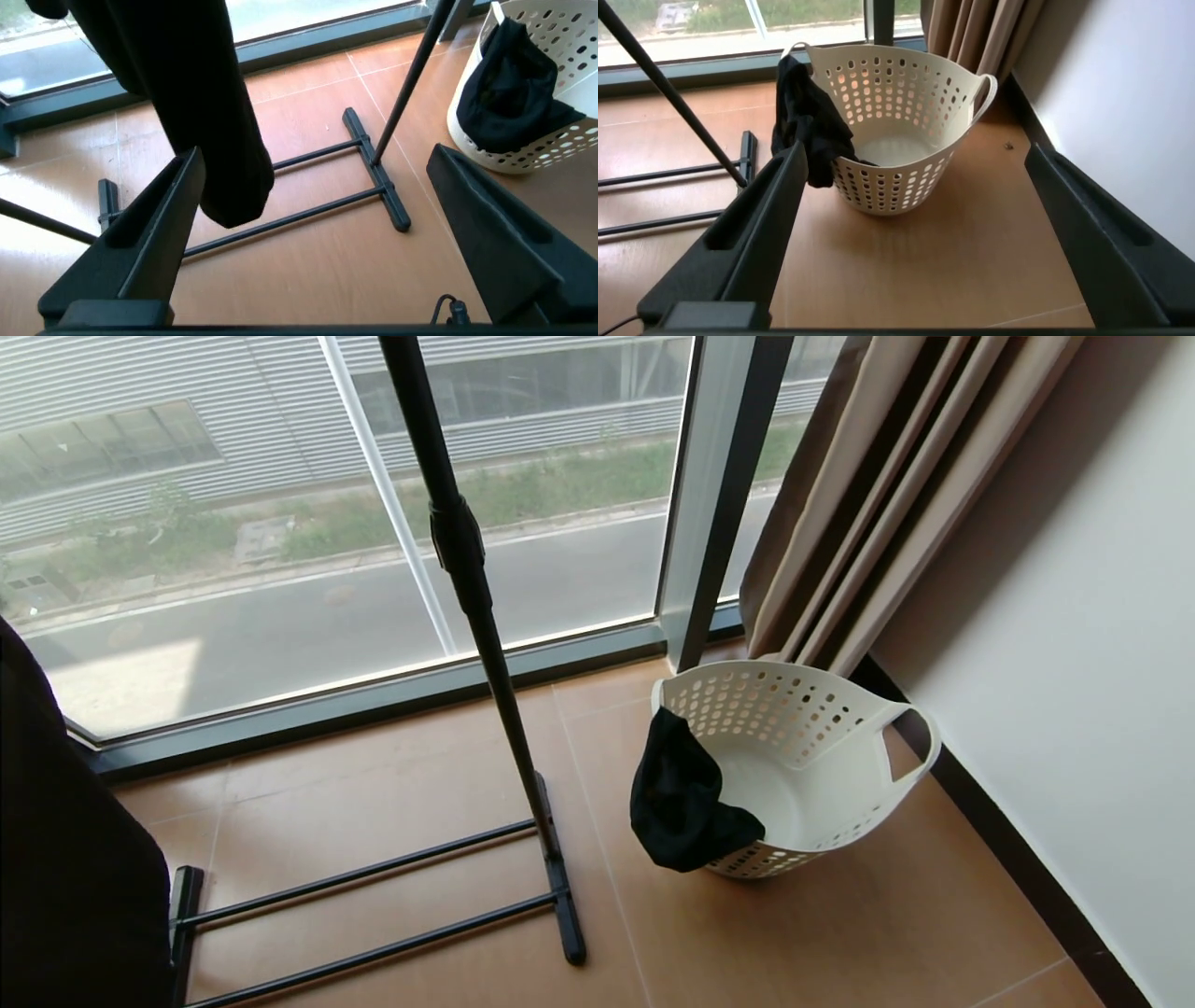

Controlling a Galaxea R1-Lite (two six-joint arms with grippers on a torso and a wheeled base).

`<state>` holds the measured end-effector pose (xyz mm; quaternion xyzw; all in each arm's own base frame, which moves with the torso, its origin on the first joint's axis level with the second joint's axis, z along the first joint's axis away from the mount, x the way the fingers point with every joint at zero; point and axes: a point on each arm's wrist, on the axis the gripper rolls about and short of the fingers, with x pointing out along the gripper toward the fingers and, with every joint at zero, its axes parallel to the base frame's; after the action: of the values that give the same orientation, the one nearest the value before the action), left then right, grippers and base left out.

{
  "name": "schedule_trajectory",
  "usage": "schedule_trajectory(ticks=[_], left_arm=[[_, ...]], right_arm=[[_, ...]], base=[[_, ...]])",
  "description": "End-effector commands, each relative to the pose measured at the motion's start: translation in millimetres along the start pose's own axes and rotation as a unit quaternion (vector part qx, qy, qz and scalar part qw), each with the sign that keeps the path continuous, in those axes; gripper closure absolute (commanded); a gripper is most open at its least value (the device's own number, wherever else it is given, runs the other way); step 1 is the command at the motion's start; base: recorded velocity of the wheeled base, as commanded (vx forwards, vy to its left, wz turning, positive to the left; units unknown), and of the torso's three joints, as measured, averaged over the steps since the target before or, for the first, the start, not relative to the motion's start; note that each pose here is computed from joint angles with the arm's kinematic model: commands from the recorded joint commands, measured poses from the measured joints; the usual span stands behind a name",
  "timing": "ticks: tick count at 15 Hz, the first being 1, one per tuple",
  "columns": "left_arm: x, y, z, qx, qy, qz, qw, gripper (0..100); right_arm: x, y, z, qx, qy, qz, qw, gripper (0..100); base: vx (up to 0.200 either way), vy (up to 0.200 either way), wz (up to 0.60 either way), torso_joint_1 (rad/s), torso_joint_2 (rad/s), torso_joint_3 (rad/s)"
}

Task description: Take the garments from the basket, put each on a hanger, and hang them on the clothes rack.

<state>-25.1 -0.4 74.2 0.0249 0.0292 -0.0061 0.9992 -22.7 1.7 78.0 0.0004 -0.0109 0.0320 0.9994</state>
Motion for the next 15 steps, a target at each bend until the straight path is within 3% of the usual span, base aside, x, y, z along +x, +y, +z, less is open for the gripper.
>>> schedule_trajectory(ticks=[1, 7, 13, 15], left_arm=[[0.1, 0.0, 0.2, 0.000, 0.001, 0.000, 1.0000, 0], [0.0, -0.1, 0.3, 0.003, -0.001, -0.001, 1.0000, 0], [0.0, -0.1, 0.3, -0.001, -0.001, -0.002, 1.0000, 0], [0.1, -0.1, 0.2, 0.016, 0.000, -0.003, 0.9999, 0]], right_arm=[[0.0, 0.0, 0.1, 0.000, -0.001, 0.000, 1.0000, 0], [0.1, 0.0, -0.1, 0.000, 0.001, 0.000, 1.0000, 0], [0.0, 0.1, -0.4, -0.023, 0.002, 0.003, 0.9997, 0], [0.1, 0.0, -0.4, -0.014, 0.003, 0.001, 0.9999, 0]], base=[[0.000, 0.000, 0.00, 0.002, 0.01, -0.203], [0.000, 0.000, 0.00, 0.000, 0.00, -0.177], [0.000, 0.000, 0.00, -0.001, 0.00, -0.010], [0.000, 0.000, 0.00, 0.000, 0.00, 0.000]])
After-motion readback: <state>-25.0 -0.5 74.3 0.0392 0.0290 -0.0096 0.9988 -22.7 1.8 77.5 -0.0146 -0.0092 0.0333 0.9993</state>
